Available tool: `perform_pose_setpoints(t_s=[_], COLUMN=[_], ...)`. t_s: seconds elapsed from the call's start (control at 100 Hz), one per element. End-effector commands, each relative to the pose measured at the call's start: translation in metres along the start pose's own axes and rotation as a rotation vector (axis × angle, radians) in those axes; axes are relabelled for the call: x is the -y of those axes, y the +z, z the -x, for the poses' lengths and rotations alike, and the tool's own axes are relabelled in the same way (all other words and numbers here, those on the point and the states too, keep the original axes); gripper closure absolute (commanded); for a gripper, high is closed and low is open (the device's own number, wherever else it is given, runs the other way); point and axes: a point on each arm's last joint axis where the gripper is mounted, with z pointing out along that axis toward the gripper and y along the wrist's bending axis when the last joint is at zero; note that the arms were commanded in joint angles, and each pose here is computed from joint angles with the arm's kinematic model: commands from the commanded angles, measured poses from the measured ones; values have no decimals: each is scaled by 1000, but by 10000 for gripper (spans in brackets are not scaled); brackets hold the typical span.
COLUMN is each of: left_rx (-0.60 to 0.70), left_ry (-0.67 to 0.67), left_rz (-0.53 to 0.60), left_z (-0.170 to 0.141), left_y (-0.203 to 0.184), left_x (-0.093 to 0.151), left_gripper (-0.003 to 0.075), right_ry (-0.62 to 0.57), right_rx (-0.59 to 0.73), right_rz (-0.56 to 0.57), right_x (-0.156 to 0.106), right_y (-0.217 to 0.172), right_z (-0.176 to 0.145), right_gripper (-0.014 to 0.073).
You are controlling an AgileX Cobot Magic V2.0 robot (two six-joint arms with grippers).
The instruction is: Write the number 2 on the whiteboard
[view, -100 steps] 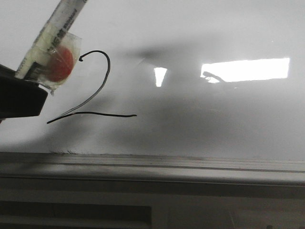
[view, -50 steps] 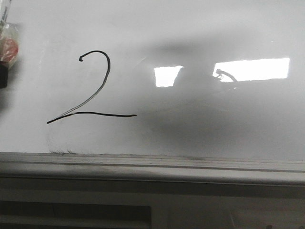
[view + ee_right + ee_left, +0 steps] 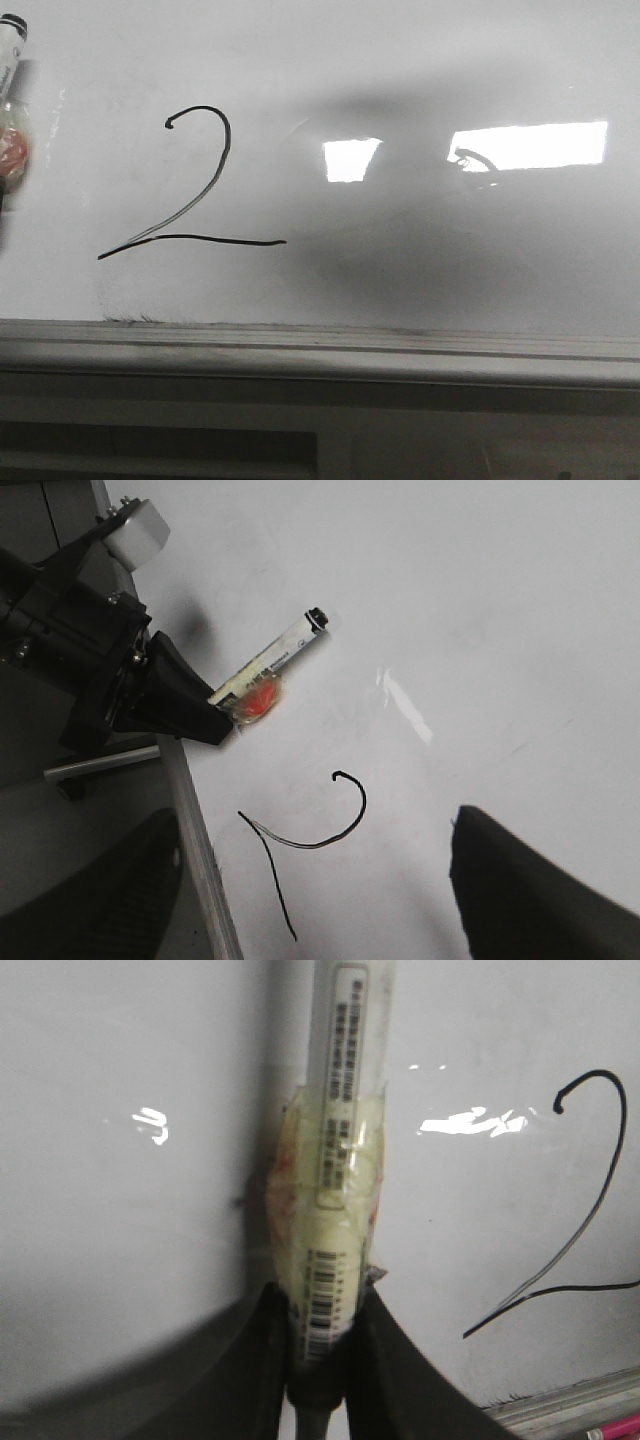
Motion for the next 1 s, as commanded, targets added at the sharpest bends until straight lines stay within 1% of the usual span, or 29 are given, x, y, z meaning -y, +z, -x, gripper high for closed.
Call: perform_pose_setpoints(t_s=[0.0,0.24,0.58,0.75,0.99], left_rx=[81,30,92,93,132], left_ry=[-18,-49,9,12,-5], left_rz=[4,11,-82,-87,-85], left_z=[14,10,10,10,13], left_y=[3,15,14,14,14], left_x=[2,3,23,24,24], left_gripper=[739,739,739,739,736], right_ry=[2,2,4,17,19], right_rx=[97,97,94,92,83], right_rz=[-48,-48,-45,-32,-23], right_x=[4,4,4,3,2], right_y=[-12,-12,-12,-12,-12], right_z=[15,15,15,15,14], right_gripper=[102,102,102,102,102])
